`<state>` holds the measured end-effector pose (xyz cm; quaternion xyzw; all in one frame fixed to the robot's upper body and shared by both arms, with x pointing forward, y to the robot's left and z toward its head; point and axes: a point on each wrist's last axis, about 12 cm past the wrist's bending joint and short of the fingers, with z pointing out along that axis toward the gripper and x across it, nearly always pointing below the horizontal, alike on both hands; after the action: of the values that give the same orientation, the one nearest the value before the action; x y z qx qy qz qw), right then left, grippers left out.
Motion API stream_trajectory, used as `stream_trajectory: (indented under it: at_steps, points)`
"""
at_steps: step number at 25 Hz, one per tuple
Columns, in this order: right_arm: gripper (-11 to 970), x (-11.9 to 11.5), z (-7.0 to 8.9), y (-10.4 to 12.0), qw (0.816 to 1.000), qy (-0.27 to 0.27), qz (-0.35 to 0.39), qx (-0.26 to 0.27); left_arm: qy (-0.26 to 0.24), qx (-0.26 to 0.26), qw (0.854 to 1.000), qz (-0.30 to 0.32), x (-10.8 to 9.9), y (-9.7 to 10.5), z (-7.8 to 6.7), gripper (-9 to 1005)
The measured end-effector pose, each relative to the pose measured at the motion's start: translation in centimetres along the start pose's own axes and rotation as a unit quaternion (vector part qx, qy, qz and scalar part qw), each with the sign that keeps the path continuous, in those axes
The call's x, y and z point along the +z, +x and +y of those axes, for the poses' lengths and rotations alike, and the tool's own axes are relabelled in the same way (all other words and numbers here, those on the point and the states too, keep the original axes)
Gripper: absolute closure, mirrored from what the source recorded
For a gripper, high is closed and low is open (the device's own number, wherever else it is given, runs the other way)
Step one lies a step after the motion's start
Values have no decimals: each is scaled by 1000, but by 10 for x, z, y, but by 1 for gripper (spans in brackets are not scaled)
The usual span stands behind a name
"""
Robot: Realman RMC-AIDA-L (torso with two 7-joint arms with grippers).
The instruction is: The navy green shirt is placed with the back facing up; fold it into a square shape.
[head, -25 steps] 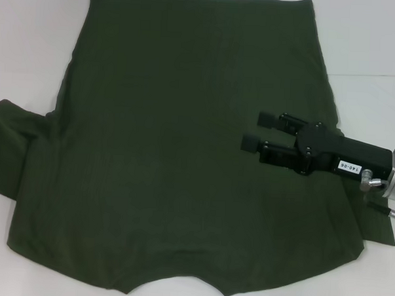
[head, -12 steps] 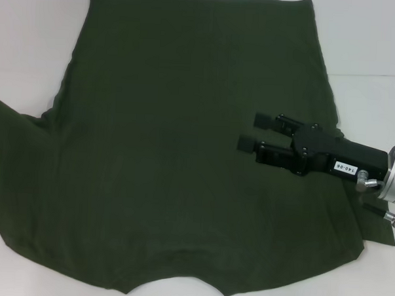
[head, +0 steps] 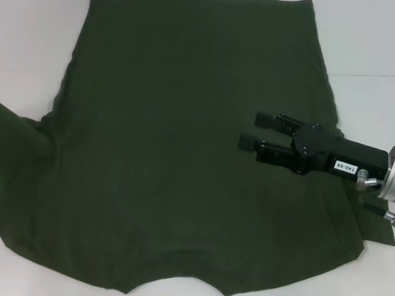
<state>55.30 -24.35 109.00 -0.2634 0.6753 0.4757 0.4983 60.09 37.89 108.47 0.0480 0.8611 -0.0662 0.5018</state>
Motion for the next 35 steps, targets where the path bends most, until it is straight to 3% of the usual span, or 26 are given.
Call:
stream_trajectory:
  at_steps: [10,19,23,29,31,35]
  points:
    - [64,-1,0,1,1000,0,3,0,183,-32,983,10,-18,-5,-38,993]
    - [64,-4,1,4,1000,-1,6,-5,256,-44,965,36,-8,2,-84,992]
    - [64,-4,1,4,1000,-3,7,-5,291,-79,953,26,-5,7,-100,991]
    - [64,-5,1,3,1000,-4,9,-8,300,-129,945,2,-12,17,-95,827]
    - [64,-5,1,2,1000,-4,9,-9,290,-135,948,0,-15,21,-90,604]
    - [64,-6,0,1,1000,-3,9,-8,246,-137,959,-4,-16,31,-78,443]
